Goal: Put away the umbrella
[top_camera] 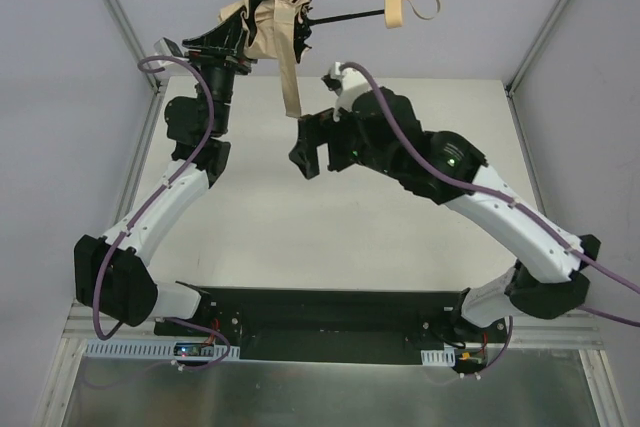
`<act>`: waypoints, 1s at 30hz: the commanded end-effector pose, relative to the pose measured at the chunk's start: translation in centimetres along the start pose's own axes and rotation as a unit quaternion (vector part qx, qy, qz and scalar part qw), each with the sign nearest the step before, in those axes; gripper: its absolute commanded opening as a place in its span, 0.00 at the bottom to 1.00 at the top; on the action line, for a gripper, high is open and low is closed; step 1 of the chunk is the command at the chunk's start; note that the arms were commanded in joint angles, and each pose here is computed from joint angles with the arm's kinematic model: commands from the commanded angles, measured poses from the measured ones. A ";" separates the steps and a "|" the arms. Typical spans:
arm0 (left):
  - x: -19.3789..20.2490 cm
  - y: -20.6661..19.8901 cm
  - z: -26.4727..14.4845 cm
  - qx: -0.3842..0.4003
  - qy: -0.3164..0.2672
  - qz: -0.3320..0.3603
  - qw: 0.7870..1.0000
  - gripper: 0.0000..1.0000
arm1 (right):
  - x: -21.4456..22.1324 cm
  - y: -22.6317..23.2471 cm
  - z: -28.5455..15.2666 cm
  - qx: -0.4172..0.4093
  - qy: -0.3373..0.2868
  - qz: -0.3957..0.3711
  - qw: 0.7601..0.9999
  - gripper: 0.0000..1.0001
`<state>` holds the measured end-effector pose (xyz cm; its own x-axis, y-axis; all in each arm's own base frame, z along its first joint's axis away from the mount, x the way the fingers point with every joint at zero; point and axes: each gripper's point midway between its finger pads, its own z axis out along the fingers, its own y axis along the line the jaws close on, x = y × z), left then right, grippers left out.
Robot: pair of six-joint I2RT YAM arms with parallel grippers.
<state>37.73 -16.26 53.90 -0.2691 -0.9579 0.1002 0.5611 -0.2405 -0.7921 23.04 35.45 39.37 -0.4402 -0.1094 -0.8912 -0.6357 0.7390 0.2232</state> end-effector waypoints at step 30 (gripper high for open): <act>5.0 -11.5 -3.4 0.281 0.198 -0.003 0.939 0.00 | -7.4 3.0 -2.9 -0.239 0.096 0.867 0.426 0.78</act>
<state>34.86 -19.97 56.45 -0.5222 -0.8427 -0.1312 0.6809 -0.3194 -0.6590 20.66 36.24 43.03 -0.7520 0.3948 0.5279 0.5010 -0.1782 0.8469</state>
